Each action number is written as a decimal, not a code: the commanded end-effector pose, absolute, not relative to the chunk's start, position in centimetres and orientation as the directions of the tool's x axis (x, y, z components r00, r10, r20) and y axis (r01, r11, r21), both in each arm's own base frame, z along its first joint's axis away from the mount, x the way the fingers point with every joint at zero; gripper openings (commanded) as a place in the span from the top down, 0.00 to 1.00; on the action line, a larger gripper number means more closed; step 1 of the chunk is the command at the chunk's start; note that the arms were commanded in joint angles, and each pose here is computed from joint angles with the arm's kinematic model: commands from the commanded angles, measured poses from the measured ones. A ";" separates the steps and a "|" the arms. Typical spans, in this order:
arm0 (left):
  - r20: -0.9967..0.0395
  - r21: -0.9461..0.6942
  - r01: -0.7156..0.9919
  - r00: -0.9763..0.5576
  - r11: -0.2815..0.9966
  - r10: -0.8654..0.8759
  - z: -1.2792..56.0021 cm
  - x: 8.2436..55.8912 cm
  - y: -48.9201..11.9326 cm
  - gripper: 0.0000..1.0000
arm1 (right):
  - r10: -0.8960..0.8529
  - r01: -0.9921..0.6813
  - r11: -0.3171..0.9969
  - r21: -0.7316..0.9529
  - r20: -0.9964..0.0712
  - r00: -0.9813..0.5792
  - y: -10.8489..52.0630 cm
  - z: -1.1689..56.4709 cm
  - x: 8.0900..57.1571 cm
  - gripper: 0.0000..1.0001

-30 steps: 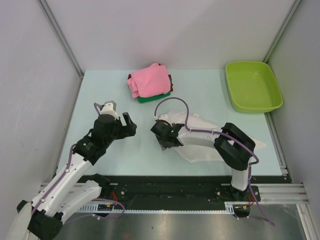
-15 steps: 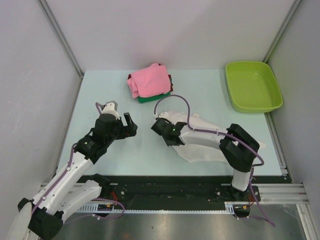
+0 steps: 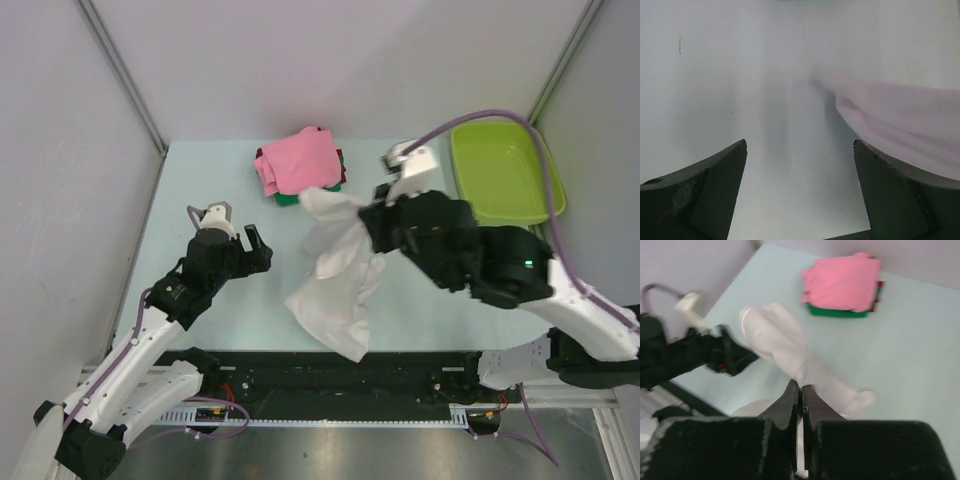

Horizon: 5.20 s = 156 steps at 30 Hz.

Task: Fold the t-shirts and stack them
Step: Flatten the tshirt out

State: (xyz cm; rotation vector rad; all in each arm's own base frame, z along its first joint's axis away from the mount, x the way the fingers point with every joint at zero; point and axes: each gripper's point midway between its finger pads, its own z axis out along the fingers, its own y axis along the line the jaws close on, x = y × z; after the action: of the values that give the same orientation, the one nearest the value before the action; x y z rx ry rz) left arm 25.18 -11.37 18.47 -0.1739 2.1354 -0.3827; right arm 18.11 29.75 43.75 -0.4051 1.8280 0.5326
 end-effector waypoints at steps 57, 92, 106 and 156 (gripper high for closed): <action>-0.568 -0.163 0.676 -0.660 0.719 0.492 3.1 38.4 -35.9 0.29 | 0.059 0.111 0.994 -0.002 -0.835 -0.547 5.8 26.6 22.2 0.00; -0.524 -0.174 0.099 -0.852 0.980 -0.008 7.7 39.8 -18.3 1.00 | 0.149 0.151 0.986 0.072 -0.788 -0.598 7.3 23.4 25.2 0.00; -0.475 -0.211 -0.031 -0.870 0.977 -0.130 7.4 36.6 -15.8 1.00 | -0.045 -0.059 0.998 -0.006 -0.728 -0.684 14.8 17.2 31.9 0.01; -0.475 -0.240 -0.007 -0.871 0.971 -0.124 7.6 35.9 -16.2 1.00 | -0.104 0.083 0.963 -0.258 -0.634 -0.766 18.8 5.4 45.2 1.00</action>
State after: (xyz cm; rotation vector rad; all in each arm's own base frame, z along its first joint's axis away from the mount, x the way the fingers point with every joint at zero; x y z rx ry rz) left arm 35.59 -15.81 5.98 -0.0875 2.6609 -0.2769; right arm 44.07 19.09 3.75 -0.0595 2.4681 -0.3381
